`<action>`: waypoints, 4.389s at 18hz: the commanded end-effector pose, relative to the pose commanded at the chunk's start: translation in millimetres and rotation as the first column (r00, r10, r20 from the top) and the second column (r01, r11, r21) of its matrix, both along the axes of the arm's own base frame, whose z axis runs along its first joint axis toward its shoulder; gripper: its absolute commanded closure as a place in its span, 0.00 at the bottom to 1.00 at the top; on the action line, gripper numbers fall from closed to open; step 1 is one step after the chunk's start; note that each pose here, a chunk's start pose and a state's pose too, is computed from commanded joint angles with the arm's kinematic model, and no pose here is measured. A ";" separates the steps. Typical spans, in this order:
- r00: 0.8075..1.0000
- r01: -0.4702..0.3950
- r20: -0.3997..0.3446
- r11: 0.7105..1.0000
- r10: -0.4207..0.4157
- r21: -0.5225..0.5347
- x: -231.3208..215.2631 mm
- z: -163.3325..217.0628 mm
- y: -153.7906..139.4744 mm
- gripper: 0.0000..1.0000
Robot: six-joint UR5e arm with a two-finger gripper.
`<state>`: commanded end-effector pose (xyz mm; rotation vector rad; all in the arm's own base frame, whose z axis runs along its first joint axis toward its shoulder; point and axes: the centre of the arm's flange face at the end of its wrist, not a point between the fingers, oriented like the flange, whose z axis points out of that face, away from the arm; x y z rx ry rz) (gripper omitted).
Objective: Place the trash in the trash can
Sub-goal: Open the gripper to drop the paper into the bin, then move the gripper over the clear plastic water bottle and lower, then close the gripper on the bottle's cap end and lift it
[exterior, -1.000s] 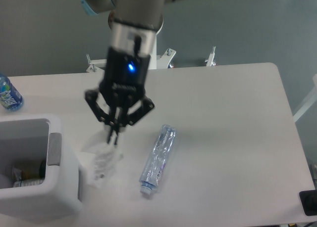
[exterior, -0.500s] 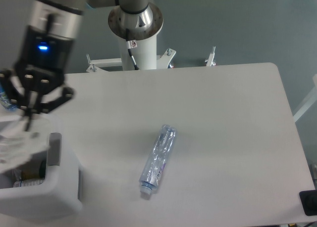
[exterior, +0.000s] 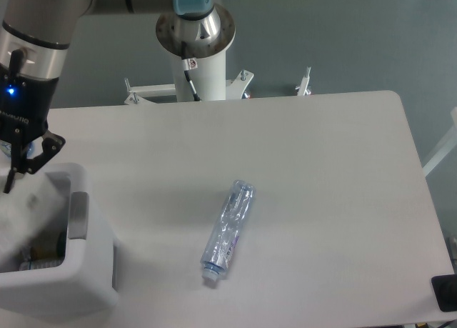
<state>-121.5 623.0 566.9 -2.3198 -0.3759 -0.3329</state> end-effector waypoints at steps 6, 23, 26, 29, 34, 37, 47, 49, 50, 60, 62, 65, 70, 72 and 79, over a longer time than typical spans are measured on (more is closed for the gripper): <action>0.985 -0.171 -0.011 0.985 0.171 0.018 -103.5 8.2 -28.7 0.00; 0.955 -0.117 -0.295 0.943 0.021 -0.313 -282.7 -187.1 -70.2 0.00; 0.965 -0.058 -0.260 0.927 -0.043 -0.371 -289.9 -236.3 -61.5 0.00; 0.974 -0.029 -0.215 0.911 -0.066 -0.411 -290.8 -279.6 -51.3 0.00; 0.975 0.001 -0.197 0.884 -0.106 -0.468 -274.7 -320.3 -29.7 0.00; 0.974 0.024 -0.187 0.877 -0.129 -0.479 -264.1 -332.2 -19.6 0.00; 0.970 0.028 -0.186 0.837 -0.153 -0.546 -243.7 -371.1 2.8 0.00; 0.968 0.027 -0.192 0.824 -0.164 -0.566 -235.1 -375.6 4.0 0.00; 0.967 0.027 -0.195 0.822 -0.167 -0.569 -233.4 -375.7 4.9 0.00; 0.974 -0.039 -0.204 0.812 -0.099 -0.583 -236.0 -376.8 2.9 0.68; 0.974 -0.040 -0.205 0.811 -0.099 -0.584 -236.0 -375.9 2.7 0.78; 0.971 -0.051 -0.217 0.804 -0.099 -0.593 -237.7 -376.5 1.9 0.85; 0.959 -0.100 -0.277 0.842 -0.061 -0.530 -250.5 -323.5 6.9 0.85; 0.944 -0.230 -0.314 0.878 0.097 -0.419 -274.8 -256.2 -4.4 0.85; 0.864 -0.453 -0.243 0.892 0.440 0.003 -296.0 -83.6 11.4 0.84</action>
